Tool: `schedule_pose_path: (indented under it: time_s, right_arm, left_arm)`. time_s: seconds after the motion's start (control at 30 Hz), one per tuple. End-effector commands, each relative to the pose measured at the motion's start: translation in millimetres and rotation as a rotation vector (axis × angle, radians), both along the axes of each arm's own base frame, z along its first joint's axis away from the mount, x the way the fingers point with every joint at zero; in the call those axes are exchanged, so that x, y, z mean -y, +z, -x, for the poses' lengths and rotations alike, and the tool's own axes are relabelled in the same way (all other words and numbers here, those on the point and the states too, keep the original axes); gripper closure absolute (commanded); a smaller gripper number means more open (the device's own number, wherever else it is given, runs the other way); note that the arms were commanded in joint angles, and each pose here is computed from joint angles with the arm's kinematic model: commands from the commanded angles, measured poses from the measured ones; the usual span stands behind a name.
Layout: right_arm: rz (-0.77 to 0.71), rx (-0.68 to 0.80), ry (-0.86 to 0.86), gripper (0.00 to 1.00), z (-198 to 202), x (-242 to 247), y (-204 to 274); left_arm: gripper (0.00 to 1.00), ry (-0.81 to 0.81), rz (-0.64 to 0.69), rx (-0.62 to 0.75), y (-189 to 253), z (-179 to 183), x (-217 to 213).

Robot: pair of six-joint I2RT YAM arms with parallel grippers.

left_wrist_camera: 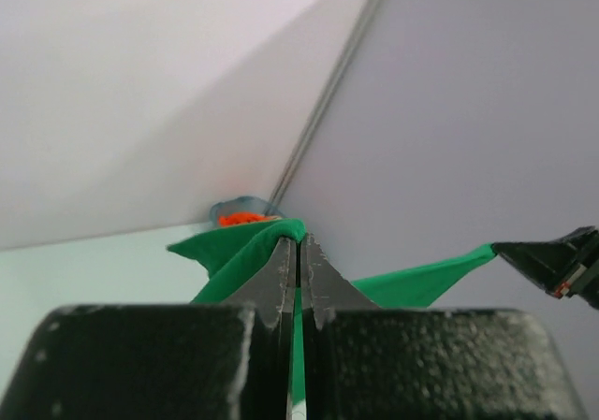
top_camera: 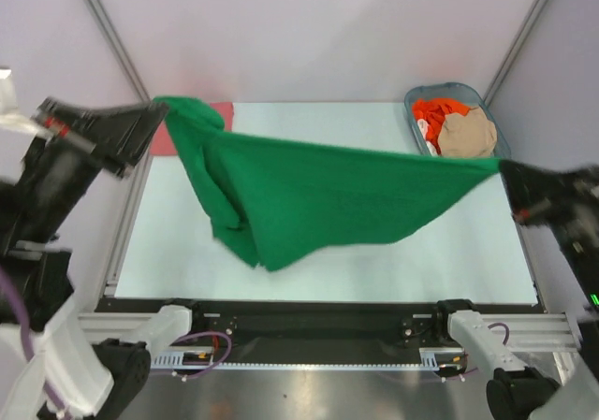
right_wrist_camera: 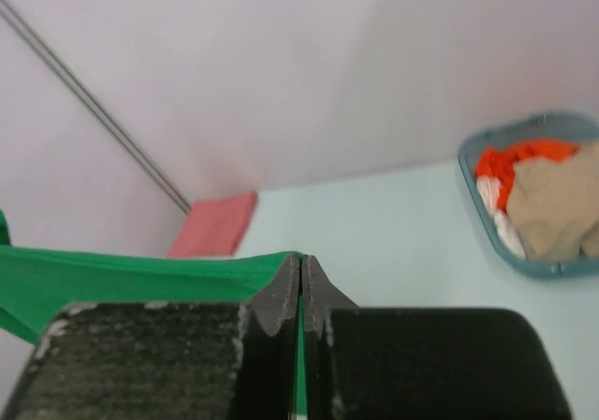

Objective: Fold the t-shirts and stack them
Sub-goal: Flatten the tshirt out

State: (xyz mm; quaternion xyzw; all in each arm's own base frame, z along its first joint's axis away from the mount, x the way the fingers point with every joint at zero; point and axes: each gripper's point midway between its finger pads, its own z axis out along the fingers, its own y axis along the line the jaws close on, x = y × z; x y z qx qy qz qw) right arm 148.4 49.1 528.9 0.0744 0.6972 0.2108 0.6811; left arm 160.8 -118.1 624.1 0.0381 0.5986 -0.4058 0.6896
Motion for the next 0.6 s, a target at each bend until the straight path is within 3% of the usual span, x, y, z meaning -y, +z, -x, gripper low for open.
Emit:
schedule_pose_path:
  time_s: [0.0,0.13,0.27,0.43,0.47,0.53,0.57]
  right_arm:
    - [-0.003,0.087,0.001,1.00,49,2,22]
    - [-0.004,0.067,-0.004,1.00,56,3,21]
    - [0.000,0.021,-0.054,1.00,20,10,8]
    - [-0.035,-0.155,-0.154,1.00,-78,21,-41]
    - [-0.017,-0.244,-0.216,1.00,-114,30,-71]
    - [0.004,-0.259,-0.264,1.00,-151,38,-93]
    - [0.043,-0.344,-0.275,1.00,-174,40,-131]
  left_arm:
    - [1.00,-0.078,-0.007,0.186,30,80,4]
    - [1.00,-0.085,0.004,0.180,27,91,4]
    - [1.00,-0.031,-0.001,0.155,21,61,-1]
    - [1.00,0.089,0.057,0.006,-30,-52,-10]
    - [1.00,0.085,0.062,-0.036,-46,-78,-7]
    - [1.00,0.079,0.053,-0.106,-77,-122,-2]
    - [1.00,0.084,0.022,-0.180,-106,-163,1]
